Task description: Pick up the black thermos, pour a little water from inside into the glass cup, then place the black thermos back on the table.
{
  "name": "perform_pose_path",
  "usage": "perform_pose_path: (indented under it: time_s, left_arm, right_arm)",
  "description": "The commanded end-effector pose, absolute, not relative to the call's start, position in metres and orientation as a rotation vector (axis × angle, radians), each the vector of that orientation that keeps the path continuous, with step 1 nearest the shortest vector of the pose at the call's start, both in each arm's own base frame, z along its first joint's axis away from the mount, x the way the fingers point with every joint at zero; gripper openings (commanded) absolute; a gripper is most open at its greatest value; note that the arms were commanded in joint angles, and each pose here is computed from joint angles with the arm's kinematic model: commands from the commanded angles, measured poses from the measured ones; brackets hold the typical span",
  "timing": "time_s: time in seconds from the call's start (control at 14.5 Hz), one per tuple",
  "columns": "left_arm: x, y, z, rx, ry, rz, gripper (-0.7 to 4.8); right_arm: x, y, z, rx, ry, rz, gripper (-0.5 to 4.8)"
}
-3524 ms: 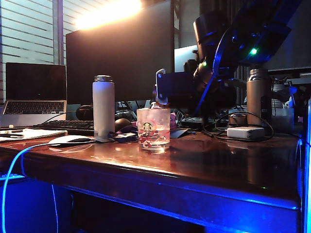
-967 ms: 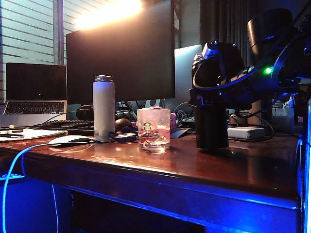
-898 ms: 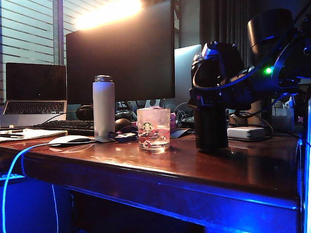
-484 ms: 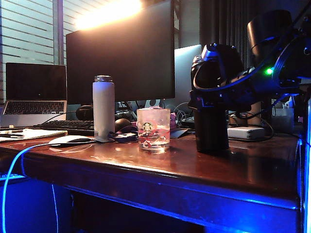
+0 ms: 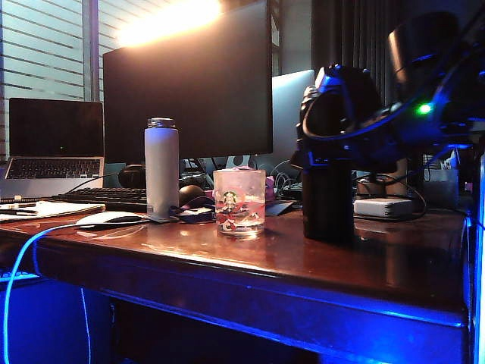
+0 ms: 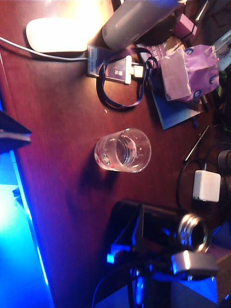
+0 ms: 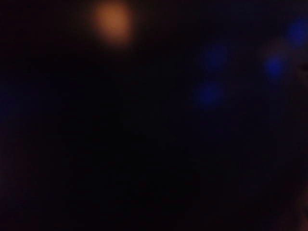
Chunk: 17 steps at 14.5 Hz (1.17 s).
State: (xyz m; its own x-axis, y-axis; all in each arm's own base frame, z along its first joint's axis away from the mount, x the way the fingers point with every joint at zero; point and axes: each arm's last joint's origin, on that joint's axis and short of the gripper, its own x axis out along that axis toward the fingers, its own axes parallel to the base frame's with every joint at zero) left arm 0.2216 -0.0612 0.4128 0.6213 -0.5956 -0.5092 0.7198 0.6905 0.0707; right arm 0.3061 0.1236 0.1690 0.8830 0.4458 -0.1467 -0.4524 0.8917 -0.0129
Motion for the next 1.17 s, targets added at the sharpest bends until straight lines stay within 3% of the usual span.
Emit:
perform_pose_path:
  time_s: [0.07,0.62,0.69,0.76,0.83,1.17]
  left_arm:
    - [0.221,-0.061,0.415,0.285,0.458,-0.769,-0.03]
    - [0.221,-0.061,0.415,0.285,0.458,-0.769,-0.03]
    - [0.221,-0.061,0.415,0.285,0.458,-0.770,-0.03]
    - [0.221,-0.061,0.415,0.285,0.458,-0.769,-0.03]
    - [0.221,-0.061,0.415,0.285,0.457,-0.770,-0.03]
    - [0.221,-0.061,0.415,0.285,0.458,-0.769,-0.03]
  right_arm:
    - [0.291,0.117,0.174,-0.046,0.121,0.455,4.42]
    - [0.255,0.103,0.206,-0.028,0.002,0.429,4.41]
    - [0.246,0.099,0.209,-0.025,-0.014,0.411,4.15]
    - [0.230,0.092,0.212,-0.021,-0.037,0.375,0.81]
    - [0.220,0.087,0.215,-0.022,-0.036,0.345,0.08]
    - [0.167,0.064,0.218,-0.057,0.101,0.287,-0.05]
